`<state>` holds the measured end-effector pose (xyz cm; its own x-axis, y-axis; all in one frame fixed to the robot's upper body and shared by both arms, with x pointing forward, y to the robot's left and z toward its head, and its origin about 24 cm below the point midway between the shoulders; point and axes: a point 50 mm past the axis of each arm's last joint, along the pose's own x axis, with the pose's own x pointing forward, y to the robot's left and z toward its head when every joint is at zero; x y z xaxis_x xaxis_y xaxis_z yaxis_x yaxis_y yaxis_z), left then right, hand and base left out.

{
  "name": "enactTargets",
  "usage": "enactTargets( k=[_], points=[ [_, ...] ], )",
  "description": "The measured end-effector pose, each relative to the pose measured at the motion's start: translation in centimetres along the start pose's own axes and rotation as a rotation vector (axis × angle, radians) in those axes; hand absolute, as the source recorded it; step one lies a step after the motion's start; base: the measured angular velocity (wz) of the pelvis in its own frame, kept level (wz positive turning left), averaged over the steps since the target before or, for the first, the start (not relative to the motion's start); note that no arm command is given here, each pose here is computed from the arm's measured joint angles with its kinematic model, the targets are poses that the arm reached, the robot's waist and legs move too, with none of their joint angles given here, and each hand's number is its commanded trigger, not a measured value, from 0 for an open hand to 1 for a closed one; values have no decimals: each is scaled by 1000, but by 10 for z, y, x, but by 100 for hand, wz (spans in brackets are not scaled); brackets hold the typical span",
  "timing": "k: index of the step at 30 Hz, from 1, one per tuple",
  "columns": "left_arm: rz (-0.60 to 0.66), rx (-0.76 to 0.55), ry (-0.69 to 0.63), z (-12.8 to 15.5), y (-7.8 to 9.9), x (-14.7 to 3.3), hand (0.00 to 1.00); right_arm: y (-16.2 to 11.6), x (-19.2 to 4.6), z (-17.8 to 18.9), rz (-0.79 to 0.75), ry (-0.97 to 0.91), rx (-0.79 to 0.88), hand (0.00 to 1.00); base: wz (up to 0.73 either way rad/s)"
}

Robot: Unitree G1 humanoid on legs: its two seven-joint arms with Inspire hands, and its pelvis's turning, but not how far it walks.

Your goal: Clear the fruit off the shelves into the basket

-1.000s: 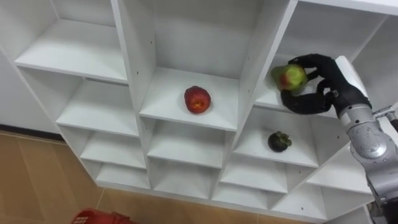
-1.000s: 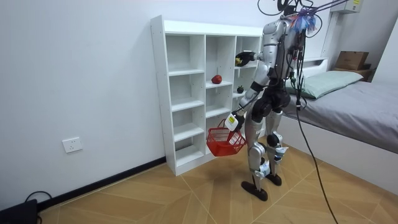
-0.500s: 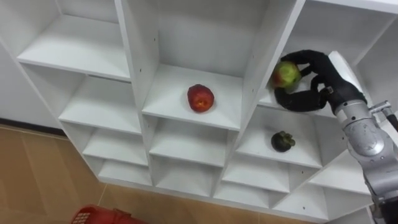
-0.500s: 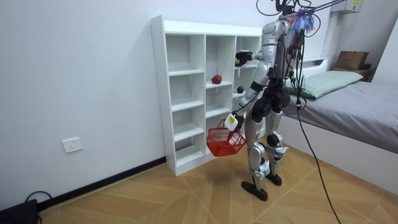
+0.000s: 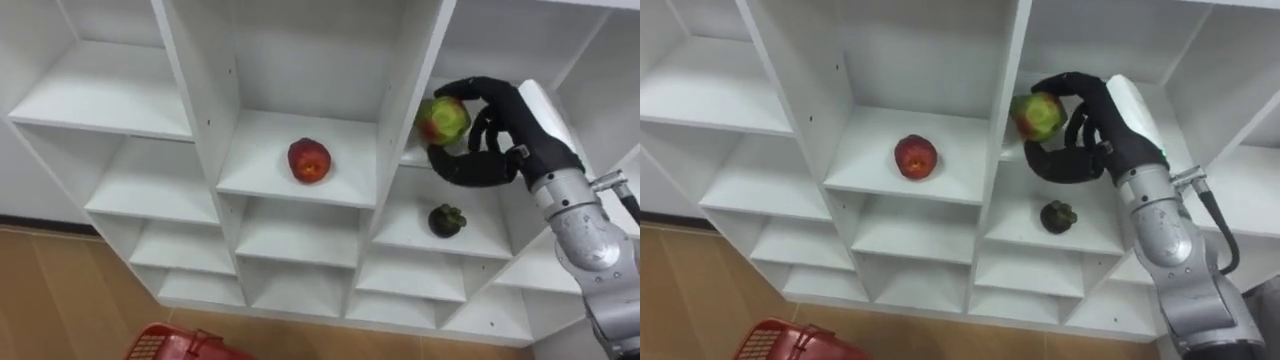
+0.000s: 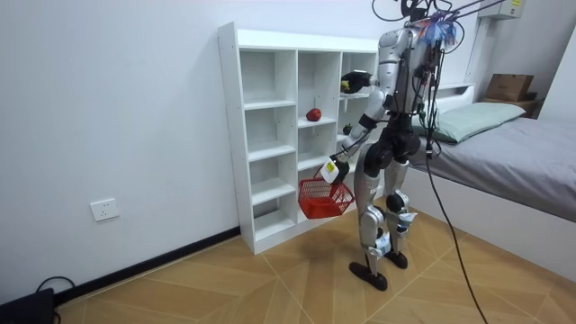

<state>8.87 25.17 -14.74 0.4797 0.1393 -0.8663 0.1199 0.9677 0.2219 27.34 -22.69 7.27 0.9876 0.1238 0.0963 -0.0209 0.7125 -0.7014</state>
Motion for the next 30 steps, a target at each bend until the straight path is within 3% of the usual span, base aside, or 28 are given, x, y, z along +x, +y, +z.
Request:
enactTargets(
  k=[12, 22, 30],
  points=[
    [27, -11, -120, 24, 6, 0, 100, -4, -19, 13, -81, -53, 19, 100, -9],
    [41, -40, -169, 33, 2, 1, 100, 0, -32, 16, -84, -70, 33, 100, -1],
    [70, -79, -258, 60, 2, 5, 100, 12, -39, 16, -25, -64, 20, 100, -1]
  ],
)
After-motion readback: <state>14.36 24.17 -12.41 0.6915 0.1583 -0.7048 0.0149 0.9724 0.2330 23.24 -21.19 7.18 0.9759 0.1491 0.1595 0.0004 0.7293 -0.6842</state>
